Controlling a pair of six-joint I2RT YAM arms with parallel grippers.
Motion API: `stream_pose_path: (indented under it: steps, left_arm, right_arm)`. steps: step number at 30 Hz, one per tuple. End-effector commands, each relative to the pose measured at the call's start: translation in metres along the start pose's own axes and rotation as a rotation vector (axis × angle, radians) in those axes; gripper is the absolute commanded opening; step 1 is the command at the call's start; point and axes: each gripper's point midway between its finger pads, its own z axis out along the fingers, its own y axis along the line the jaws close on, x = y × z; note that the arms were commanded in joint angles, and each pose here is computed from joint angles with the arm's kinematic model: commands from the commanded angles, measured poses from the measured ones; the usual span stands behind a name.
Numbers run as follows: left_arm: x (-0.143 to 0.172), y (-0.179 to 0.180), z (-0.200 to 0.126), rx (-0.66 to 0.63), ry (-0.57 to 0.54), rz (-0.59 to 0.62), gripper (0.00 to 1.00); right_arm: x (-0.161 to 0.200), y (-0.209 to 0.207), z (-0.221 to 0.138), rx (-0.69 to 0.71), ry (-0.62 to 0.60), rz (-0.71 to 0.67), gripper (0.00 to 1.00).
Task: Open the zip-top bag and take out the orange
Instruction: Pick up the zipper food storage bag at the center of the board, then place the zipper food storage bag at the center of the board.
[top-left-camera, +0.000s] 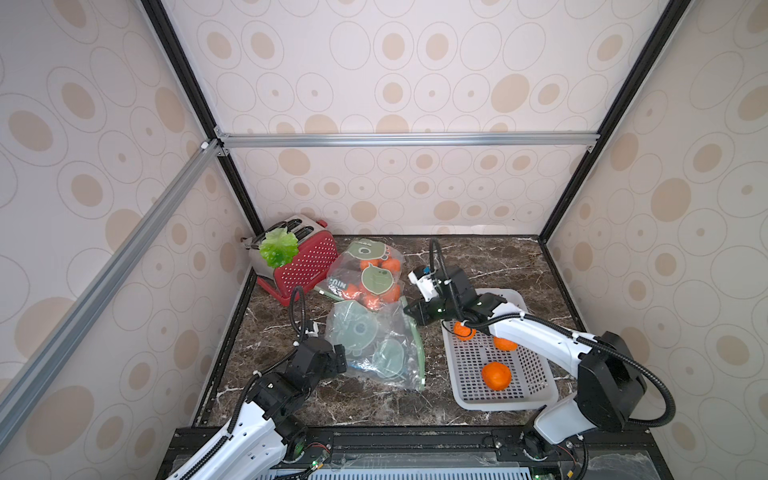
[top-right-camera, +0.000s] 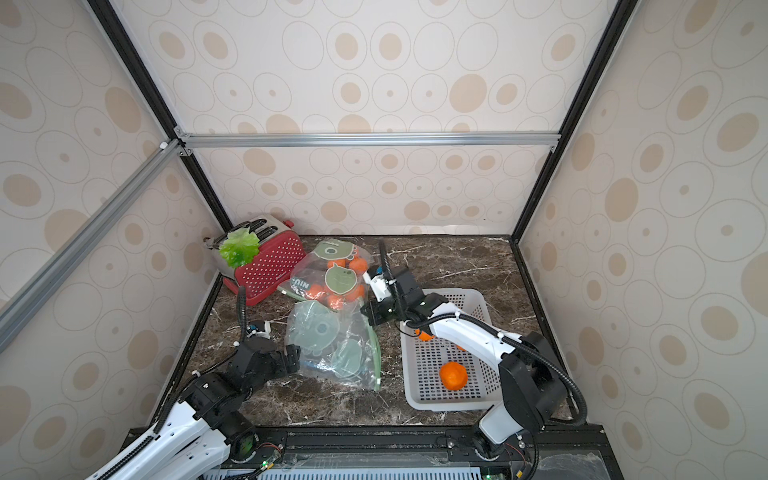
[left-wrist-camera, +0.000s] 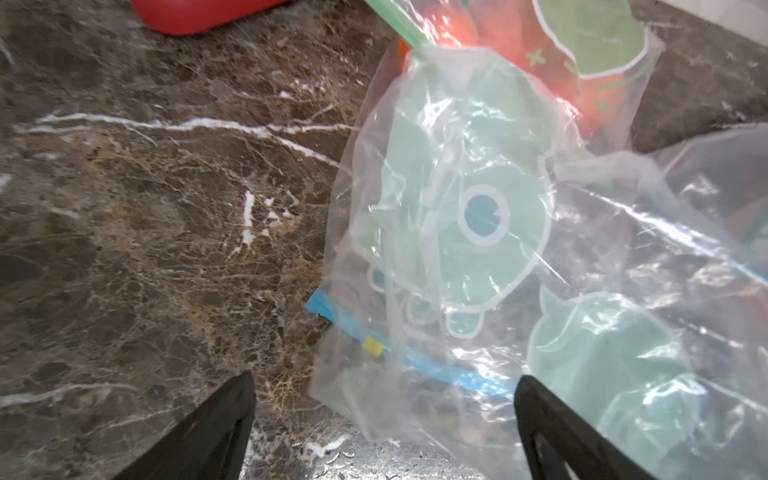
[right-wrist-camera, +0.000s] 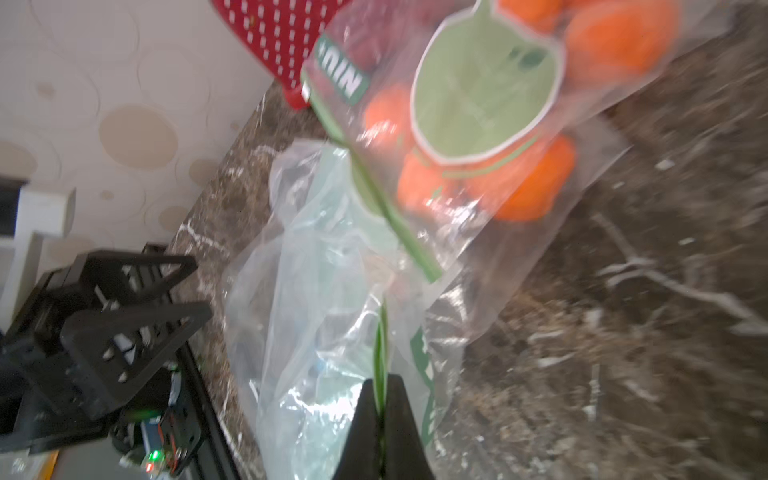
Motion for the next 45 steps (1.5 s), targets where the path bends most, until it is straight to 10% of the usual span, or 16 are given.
stream_pose_path:
  steps: [1,10,20,22,28,45]
  left_arm:
    - [-0.013,0.014,-0.014,-0.056,-0.058,0.002,0.99]
    - [-0.012,0.01,-0.006,-0.056,-0.047,0.011,0.97]
    - [-0.033,-0.029,0.019,0.077,-0.011,-0.059,0.92]
    - [-0.044,-0.03,0.021,0.055,-0.023,-0.048,0.95]
    - [-0.087,-0.021,0.045,0.083,-0.033,-0.224,0.98]
    - [-0.155,-0.019,0.134,0.169,-0.08,-0.386,0.84]
  right_arm:
    - [-0.075,-0.009,-0.041,0.01,-0.238,0.0,0.0]
    - [-0.164,-0.118,-0.115,0.185,-0.562,0.316,0.0]
    - [-0.097,-0.178,-0.064,0.289,-0.411,0.522,0.01]
    - [-0.085,-0.184,-0.063,0.325,-0.379,0.539,0.19]
    - [-0.069,-0.188,-0.093,0.482,-0.371,0.506,0.64]
    - [-0.02,-0.129,-0.113,0.404,-0.308,0.258,0.64]
